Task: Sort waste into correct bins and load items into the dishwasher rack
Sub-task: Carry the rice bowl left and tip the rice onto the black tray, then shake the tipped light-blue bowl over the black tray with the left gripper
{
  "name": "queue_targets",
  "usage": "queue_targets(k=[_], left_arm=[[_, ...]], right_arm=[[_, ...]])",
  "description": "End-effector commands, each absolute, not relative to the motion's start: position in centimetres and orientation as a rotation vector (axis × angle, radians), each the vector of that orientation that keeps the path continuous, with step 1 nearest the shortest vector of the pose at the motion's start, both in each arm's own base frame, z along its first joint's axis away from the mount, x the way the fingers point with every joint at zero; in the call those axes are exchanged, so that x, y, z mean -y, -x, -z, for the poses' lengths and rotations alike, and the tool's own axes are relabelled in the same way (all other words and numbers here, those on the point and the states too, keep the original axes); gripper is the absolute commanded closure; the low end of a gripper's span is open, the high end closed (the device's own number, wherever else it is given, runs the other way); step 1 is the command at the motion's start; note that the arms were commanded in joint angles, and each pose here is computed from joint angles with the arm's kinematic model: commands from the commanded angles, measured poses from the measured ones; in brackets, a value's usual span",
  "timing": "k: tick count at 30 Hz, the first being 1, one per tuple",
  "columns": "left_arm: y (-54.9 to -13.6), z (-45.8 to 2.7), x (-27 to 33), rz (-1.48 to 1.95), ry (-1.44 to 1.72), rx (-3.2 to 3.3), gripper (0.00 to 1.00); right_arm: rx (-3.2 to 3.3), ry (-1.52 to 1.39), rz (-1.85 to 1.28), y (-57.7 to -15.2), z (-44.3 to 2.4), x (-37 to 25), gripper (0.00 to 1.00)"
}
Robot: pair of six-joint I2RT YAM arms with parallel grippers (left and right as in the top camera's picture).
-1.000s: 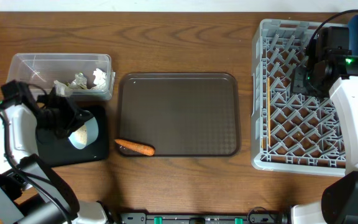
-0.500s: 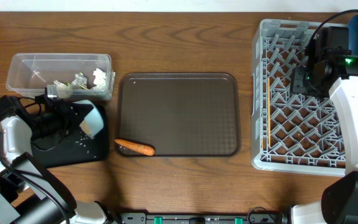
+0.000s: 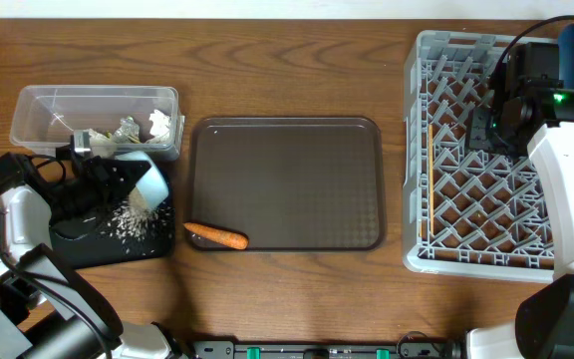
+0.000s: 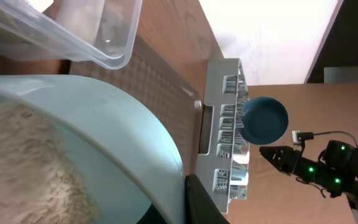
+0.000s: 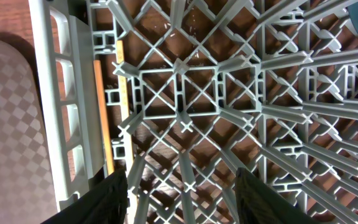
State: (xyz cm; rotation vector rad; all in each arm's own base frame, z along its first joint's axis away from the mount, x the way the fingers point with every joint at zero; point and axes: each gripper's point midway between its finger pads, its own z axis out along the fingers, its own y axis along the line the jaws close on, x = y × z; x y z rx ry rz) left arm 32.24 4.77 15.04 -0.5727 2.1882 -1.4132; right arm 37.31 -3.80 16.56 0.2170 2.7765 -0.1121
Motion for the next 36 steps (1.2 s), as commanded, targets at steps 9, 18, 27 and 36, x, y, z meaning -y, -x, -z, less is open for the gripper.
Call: queue_targets(k=[9,18,27,36], left_arm=[[-31.9,-16.4,-6.7,1.445,0.579,-2.057,0.94],[-31.9,-18.0,-7.5,1.505,0.578,-1.942,0.94],[-31.6,-18.8,-7.0,1.560,0.533,-1.862,0.94],[-31.1,-18.2,-6.5,1.569,0.514,-1.837,0.94]], right_arm=[[-2.763,-0.215,0.161,-36.9,-17.3,4.5,0.45],[-2.775,-0.217,0.173,-36.6,-17.2,4.7,0.44],[-2.770,-0.220,0.179,-36.7,-17.3,4.8,0.44],[-2.778,-0.234,0.252,-36.3,-17.3,5.7,0.43]])
